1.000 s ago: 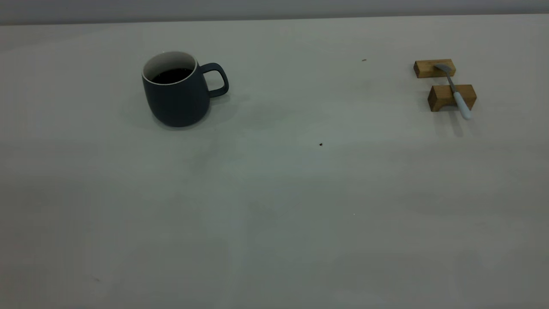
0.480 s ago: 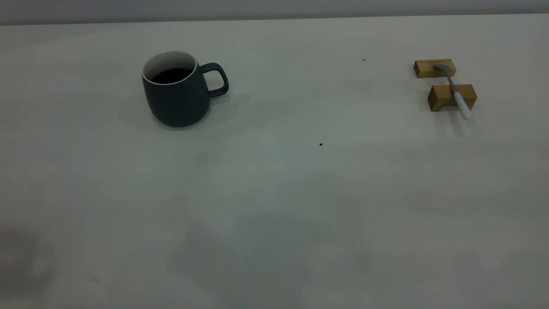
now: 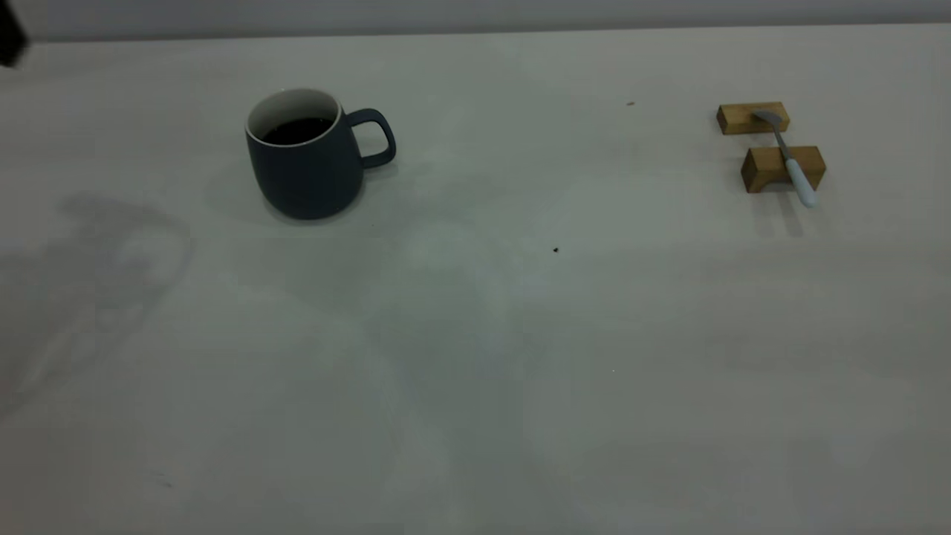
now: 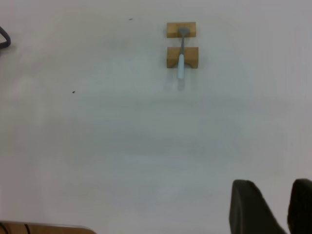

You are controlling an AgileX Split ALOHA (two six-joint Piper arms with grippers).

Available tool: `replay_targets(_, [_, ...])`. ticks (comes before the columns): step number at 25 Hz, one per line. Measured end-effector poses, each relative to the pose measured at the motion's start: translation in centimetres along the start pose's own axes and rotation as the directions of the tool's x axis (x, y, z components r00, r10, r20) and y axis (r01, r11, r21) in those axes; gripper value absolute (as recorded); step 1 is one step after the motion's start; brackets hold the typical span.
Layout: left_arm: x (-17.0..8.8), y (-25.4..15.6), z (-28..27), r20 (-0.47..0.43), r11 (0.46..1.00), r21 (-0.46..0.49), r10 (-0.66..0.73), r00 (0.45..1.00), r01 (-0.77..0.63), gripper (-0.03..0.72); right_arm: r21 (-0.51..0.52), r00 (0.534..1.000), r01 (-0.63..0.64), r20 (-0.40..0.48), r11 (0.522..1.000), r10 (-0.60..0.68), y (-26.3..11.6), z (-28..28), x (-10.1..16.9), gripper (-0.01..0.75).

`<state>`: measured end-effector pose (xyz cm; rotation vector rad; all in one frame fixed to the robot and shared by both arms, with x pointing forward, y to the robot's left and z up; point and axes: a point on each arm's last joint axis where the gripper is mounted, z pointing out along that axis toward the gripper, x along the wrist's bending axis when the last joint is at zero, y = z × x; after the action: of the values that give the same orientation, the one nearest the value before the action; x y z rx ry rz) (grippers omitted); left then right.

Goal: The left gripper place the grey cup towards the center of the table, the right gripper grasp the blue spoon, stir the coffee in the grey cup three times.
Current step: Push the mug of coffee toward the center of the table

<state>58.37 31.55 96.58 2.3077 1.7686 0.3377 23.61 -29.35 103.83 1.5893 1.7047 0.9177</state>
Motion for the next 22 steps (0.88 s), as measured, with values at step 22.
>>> replay_targets(22, [-1.3, 5.1, 17.0, 0.058, 0.479, -0.059, 0.877, 0.476, -0.876, 0.585, 0.000, 1.000, 0.000, 0.000, 1.000, 0.000, 0.0, 0.0, 0.0, 0.240])
